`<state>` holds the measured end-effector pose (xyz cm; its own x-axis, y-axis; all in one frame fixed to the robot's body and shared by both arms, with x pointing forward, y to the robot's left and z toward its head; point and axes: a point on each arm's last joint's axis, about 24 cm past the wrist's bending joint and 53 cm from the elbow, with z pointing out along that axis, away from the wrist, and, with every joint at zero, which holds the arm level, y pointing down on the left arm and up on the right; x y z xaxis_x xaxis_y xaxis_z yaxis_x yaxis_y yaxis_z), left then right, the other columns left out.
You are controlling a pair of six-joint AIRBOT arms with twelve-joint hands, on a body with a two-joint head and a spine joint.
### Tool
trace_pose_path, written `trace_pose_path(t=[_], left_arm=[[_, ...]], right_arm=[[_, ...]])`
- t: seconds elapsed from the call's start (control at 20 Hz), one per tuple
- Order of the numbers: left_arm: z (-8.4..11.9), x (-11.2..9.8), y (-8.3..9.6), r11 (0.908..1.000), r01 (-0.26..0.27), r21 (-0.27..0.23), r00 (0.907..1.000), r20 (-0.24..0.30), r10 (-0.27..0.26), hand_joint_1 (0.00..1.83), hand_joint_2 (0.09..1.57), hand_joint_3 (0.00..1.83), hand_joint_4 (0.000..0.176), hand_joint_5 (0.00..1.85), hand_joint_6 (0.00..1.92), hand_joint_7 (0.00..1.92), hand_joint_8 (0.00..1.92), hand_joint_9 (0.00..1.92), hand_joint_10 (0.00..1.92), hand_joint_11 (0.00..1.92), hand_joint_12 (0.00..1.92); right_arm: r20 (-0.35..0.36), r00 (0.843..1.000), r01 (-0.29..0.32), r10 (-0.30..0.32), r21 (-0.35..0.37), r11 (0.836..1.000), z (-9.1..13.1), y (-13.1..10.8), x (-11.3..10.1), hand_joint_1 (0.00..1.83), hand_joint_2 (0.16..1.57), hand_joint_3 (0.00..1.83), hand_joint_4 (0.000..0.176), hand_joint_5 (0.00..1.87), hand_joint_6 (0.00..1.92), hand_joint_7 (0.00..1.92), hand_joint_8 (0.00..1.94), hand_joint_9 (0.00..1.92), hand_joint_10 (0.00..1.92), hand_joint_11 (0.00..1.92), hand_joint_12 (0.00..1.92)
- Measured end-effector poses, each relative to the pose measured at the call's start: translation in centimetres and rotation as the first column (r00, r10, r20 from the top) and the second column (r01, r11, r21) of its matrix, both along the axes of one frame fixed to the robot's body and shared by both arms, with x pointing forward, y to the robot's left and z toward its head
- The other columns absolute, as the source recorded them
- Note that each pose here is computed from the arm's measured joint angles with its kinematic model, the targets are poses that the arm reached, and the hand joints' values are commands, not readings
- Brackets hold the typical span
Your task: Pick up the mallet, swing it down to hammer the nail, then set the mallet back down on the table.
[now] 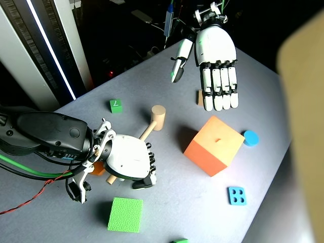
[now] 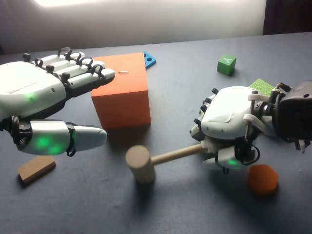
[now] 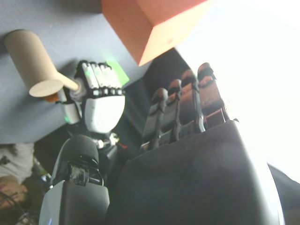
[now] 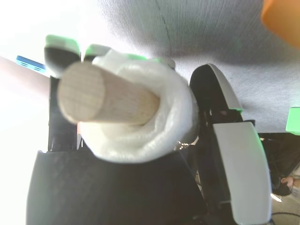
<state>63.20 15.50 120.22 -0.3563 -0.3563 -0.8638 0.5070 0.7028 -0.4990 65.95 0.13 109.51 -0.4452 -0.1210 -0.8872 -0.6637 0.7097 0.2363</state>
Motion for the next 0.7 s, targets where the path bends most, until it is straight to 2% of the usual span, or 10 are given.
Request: trace_pose_path(t=[0.05,0.1,0.25,0.35,0.45,0.55,0.7], left_arm=[[0.0,0.0,0.0,1.0000,0.000,0.000,1.0000,0.000,0.000,0.00,1.23,0.00,0.000,0.01,0.00,0.00,0.00,0.00,0.00,0.00,0.00],[0.0,0.0,0.0,1.0000,0.000,0.000,1.0000,0.000,0.000,0.00,1.23,0.00,0.000,0.01,0.00,0.00,0.00,0.00,0.00,0.00,0.00],[0.0,0.0,-0.1,1.0000,0.001,0.001,1.0000,0.000,-0.001,0.00,1.22,0.00,0.000,0.01,0.00,0.00,0.00,0.00,0.00,0.00,0.00],[0.0,-0.1,-0.1,1.0000,0.001,-0.005,1.0000,-0.004,-0.001,0.00,1.23,0.00,0.000,0.03,0.01,0.00,0.00,0.00,0.00,0.00,0.00],[0.0,-0.2,-0.3,1.0000,0.007,0.001,1.0000,0.000,-0.007,0.00,1.23,0.00,0.000,0.00,0.00,0.00,0.00,0.00,0.00,0.00,0.00],[-0.1,-0.4,-0.5,0.9999,0.012,0.001,0.9999,-0.001,-0.012,0.00,1.24,0.00,0.000,0.01,0.01,0.00,0.00,0.00,0.00,0.00,0.00],[0.0,-0.4,-0.5,0.9999,0.012,0.001,0.9999,0.000,-0.012,0.00,1.23,0.00,0.000,0.00,0.00,0.00,0.00,0.00,0.00,0.00,0.00]], right_arm=[[-0.004,1.000,0.001,-0.001,0.004,1.000,0.0,0.0,0.0,0.18,1.37,0.00,0.000,0.69,0.96,0.70,1.19,0.55,1.39,0.38,1.63],[0.000,1.000,-0.002,0.002,0.004,1.000,0.1,0.1,0.0,0.19,1.35,0.00,0.000,0.70,0.80,0.72,1.01,0.57,1.23,0.40,1.51],[0.003,1.000,-0.006,0.006,0.009,1.000,0.4,0.2,0.0,0.25,1.28,0.00,0.000,0.78,0.33,0.80,0.54,0.59,0.95,0.33,1.47],[0.006,1.000,-0.009,0.009,0.014,1.000,0.7,0.3,0.0,0.20,1.26,0.00,0.000,0.73,0.09,0.77,0.23,0.57,0.64,0.19,1.30],[0.006,1.000,-0.008,0.008,0.014,1.000,0.8,0.2,0.0,0.21,1.22,0.00,0.000,0.63,0.01,0.71,0.05,0.59,0.31,0.17,1.10],[0.007,1.000,-0.007,0.007,0.013,1.000,0.8,0.1,-0.2,0.18,1.20,0.00,0.000,0.50,0.00,0.60,0.00,0.57,0.08,0.13,0.96],[0.011,1.000,0.008,-0.008,0.012,1.000,1.2,-0.2,-0.2,0.16,1.20,0.00,0.000,0.44,0.00,0.52,0.00,0.50,0.02,0.09,0.93]])
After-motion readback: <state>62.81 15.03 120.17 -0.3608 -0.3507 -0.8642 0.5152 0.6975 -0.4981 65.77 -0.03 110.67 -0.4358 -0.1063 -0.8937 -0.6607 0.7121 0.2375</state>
